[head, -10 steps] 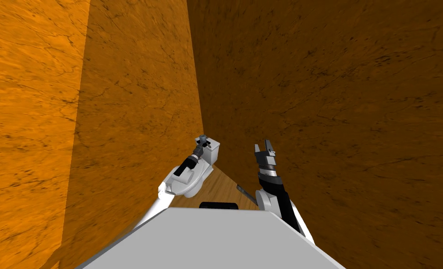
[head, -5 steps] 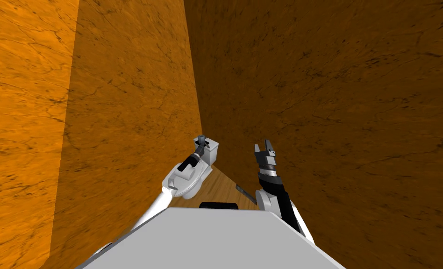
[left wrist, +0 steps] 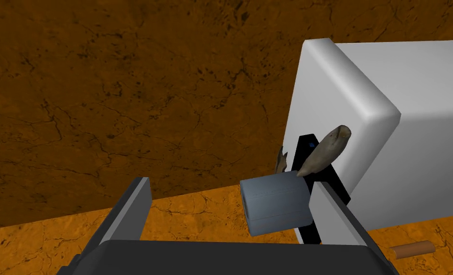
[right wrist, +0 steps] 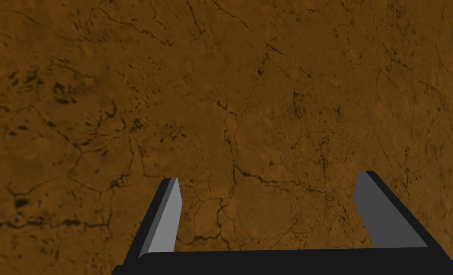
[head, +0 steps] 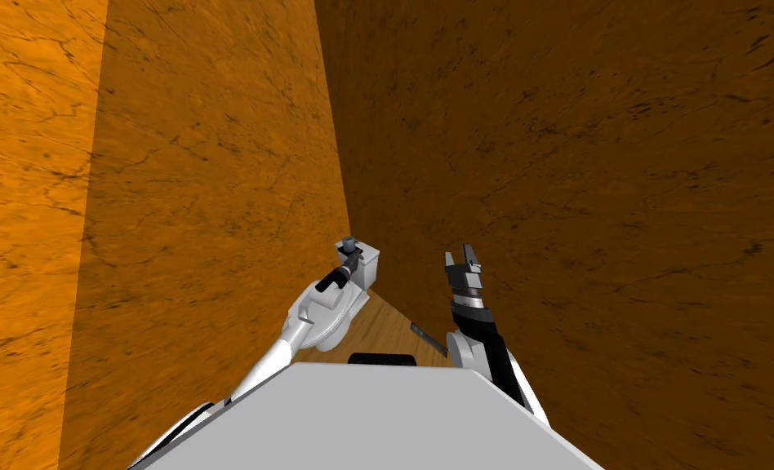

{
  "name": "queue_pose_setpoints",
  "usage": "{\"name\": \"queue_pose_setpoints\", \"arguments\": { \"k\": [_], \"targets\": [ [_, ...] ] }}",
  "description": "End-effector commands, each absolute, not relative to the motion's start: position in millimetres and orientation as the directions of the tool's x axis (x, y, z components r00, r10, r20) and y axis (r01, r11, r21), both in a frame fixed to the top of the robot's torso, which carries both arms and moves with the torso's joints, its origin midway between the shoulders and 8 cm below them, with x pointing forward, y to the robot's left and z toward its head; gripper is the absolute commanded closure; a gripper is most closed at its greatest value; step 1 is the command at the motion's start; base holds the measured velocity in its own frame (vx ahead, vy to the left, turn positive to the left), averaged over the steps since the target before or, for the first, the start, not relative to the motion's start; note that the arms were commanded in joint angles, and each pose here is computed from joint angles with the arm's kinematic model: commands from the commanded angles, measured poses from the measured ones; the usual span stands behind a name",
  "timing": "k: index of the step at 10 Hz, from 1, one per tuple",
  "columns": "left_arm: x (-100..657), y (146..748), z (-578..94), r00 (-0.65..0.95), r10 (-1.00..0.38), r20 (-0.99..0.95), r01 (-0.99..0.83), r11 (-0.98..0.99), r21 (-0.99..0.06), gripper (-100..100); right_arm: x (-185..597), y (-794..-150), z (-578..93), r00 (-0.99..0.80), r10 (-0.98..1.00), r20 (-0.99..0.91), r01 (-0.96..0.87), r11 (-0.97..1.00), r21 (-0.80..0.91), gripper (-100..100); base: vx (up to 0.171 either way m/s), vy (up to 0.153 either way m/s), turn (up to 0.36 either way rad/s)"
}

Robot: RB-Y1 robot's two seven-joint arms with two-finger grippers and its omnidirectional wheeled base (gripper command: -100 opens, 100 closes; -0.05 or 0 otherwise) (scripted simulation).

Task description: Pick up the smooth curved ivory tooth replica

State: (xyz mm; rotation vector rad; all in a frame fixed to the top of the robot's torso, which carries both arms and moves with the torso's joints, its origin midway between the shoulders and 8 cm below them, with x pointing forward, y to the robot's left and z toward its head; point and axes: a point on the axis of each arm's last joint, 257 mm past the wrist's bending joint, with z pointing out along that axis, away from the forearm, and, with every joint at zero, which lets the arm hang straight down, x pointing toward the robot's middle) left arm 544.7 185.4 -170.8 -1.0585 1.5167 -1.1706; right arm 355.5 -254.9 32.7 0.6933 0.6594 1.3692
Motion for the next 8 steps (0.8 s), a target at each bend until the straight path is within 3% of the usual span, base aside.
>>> {"name": "queue_pose_setpoints", "arguments": {
  "k": [1, 8],
  "targets": [
    [553, 184, -178, -0.221, -0.959, -0.178, -0.130, 0.210, -0.969, -100, 356, -255, 33, 0.090, 0.996, -0.019, -0.636, 0.072, 0.769, 0, 0.032, -0.014, -0.088],
    [563, 190, -212, -0.238, -0.946, -0.221, -0.280, 0.285, -0.917, -100, 356, -255, 33, 0.090, 0.996, -0.019, -0.636, 0.072, 0.769, 0, 0.031, -0.010, -0.047]
  ]
}}
